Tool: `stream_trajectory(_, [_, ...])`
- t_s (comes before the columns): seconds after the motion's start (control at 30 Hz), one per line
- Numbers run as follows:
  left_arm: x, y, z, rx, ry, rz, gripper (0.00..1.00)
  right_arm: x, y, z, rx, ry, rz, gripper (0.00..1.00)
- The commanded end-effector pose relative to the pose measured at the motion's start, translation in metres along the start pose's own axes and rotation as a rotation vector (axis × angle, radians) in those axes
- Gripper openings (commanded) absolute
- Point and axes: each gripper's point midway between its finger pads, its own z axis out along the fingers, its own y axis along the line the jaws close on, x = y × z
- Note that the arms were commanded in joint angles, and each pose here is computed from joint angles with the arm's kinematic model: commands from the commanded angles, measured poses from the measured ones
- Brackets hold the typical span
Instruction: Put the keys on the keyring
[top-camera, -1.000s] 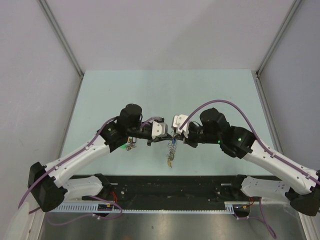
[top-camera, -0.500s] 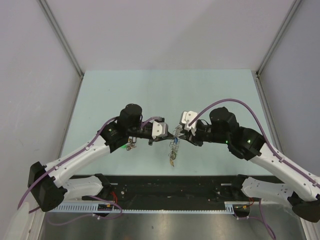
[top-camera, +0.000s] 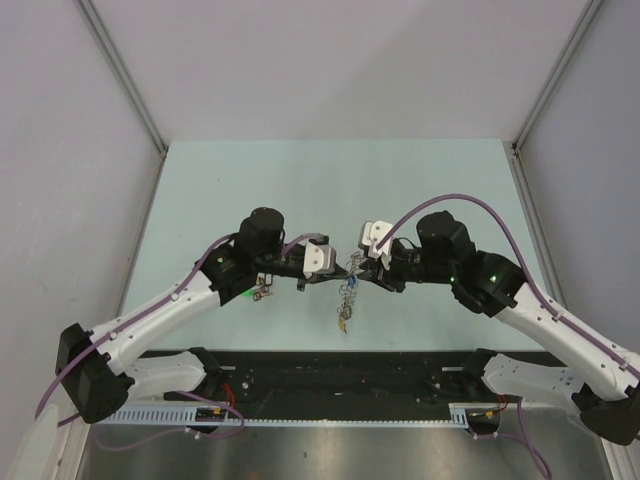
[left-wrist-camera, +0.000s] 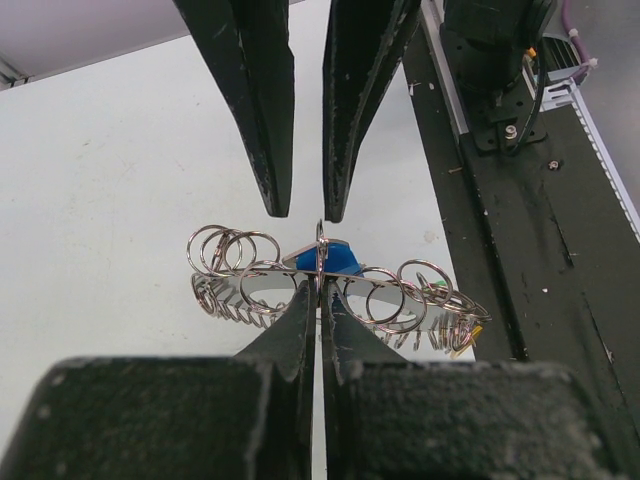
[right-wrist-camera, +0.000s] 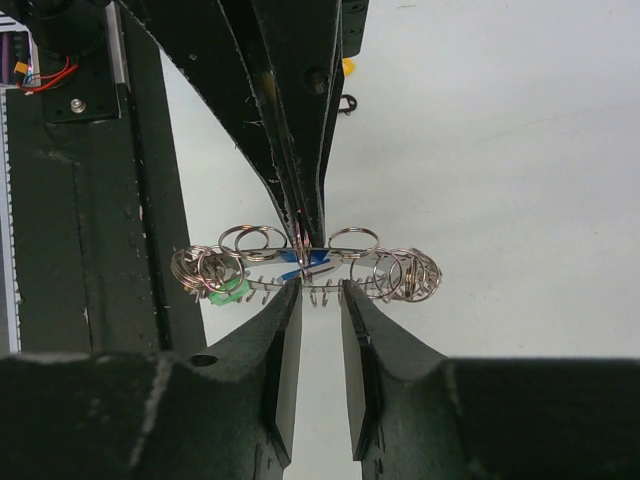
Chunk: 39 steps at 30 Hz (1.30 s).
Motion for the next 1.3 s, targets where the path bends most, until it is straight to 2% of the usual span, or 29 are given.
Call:
stream_trajectory(0.0, [-0.030, -0.002, -0.003, 0.015, -0.094, 0.070, 0.00, -0.007, -0.001, 0.005, -0.018, -0.035, -0.011, 0.25])
stream_trajectory(0.2, [-0.031, -0.002, -0.003, 0.017, -0.098, 0.071, 0.00, -0.006, 0.001, 0.006, -0.032, -0.033, -0.011, 0.18])
stream_trajectory(0.33, [-0.030, -0.002, -0.003, 0.014, -0.094, 0.067, 0.00, -0.008, 0.002, 0.007, -0.038, -0.041, -0.014, 0.00])
stream_trajectory(1.27, [-0.016, 0.001, 0.007, 0.020, -0.007, 0.011, 0.00, -0.013, 0.011, 0.022, -0.053, -0.005, -0.065, 0.00])
